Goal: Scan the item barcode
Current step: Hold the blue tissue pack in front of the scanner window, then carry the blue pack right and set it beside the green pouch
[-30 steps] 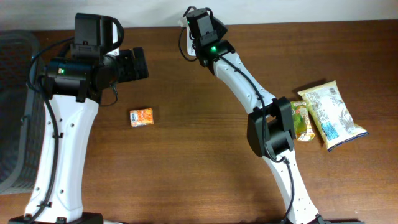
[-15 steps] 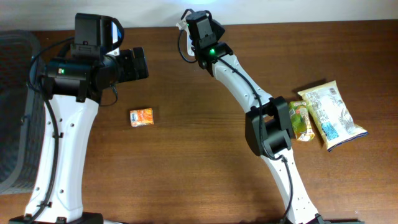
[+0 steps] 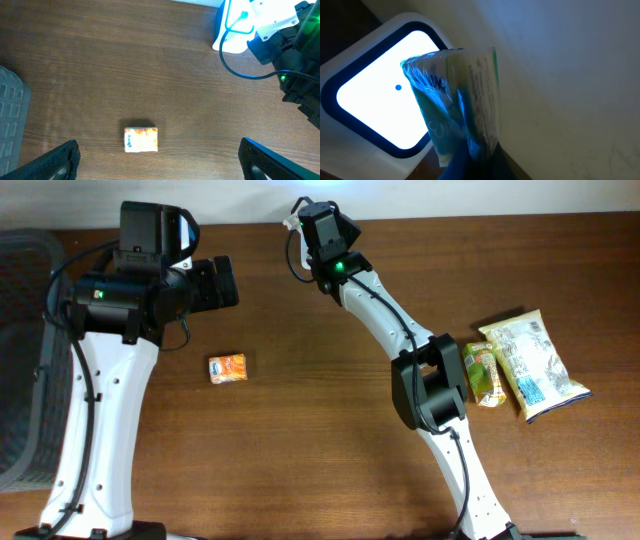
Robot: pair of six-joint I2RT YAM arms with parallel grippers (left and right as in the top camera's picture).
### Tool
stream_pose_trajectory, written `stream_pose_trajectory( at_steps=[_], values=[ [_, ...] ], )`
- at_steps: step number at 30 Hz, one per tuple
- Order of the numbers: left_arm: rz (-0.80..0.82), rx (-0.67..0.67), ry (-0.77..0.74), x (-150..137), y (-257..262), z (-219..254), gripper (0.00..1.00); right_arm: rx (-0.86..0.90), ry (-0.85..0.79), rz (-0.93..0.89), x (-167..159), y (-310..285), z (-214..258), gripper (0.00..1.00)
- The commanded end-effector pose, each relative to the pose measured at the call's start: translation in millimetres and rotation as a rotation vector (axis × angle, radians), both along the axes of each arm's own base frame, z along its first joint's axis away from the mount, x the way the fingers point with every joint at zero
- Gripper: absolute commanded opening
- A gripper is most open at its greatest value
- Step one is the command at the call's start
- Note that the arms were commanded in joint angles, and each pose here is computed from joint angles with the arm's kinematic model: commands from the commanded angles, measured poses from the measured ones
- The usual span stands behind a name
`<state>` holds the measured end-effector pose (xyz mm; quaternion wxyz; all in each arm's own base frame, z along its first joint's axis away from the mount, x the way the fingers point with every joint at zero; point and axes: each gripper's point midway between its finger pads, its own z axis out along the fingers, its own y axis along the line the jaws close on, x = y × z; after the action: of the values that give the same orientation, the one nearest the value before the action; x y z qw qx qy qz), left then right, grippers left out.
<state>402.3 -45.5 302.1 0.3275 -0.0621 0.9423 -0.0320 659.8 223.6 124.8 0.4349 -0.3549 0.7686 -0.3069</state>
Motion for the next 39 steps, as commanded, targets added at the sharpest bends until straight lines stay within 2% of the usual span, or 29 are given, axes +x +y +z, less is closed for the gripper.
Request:
stream_pose_trajectory(
  at_steps=[1, 3, 8, 9, 12, 13, 19, 27, 31, 33, 36, 37, 39],
  values=[
    [-0.004, 0.011, -0.019, -2, 2, 7, 0.99, 0.011, -0.040, -0.003, -11, 9, 40, 0.04],
    [-0.004, 0.011, -0.019, -2, 2, 7, 0.99, 0.032, -0.036, -0.009, -20, 9, 62, 0.04],
    [-0.004, 0.011, -0.019, -2, 2, 7, 0.99, 0.334, 0.106, -0.108, -77, -6, 109, 0.04],
    [-0.004, 0.011, -0.019, -2, 2, 7, 0.99, 0.441, 0.180, -0.152, -95, -12, 110, 0.04],
    [-0.004, 0.011, -0.019, -2, 2, 7, 0.99, 0.606, 0.374, -0.246, -135, -28, 103, 0.04],
    [-0.005, 0.011, -0.019, -2, 2, 7, 0.99, 0.649, 0.486, -0.306, -157, -39, 94, 0.04],
    [-0.004, 0.011, -0.019, -2, 2, 7, 0.99, 0.553, 0.867, -0.619, -234, -112, 37, 0.04],
    [-0.004, 0.011, -0.019, -2, 2, 7, 0.99, 0.450, 1.125, -0.882, -290, -188, -56, 0.04],
    [-0.005, 0.011, -0.019, -2, 2, 7, 0.99, 0.460, 1.140, -0.954, -300, -214, -79, 0.05],
    [-0.004, 0.011, -0.019, -2, 2, 7, 0.99, 0.484, 1.134, -0.989, -300, -228, -79, 0.24],
    [-0.004, 0.011, -0.019, -2, 2, 7, 0.99, 0.541, 1.144, -0.995, -297, -230, -72, 0.38],
    [-0.004, 0.011, -0.019, -2, 2, 7, 0.99, 0.575, 1.157, -0.959, -293, -223, -63, 0.52],
    [-0.004, 0.011, -0.019, -2, 2, 7, 0.99, 0.612, 1.175, -0.892, -287, -211, -52, 0.61]
  ],
)
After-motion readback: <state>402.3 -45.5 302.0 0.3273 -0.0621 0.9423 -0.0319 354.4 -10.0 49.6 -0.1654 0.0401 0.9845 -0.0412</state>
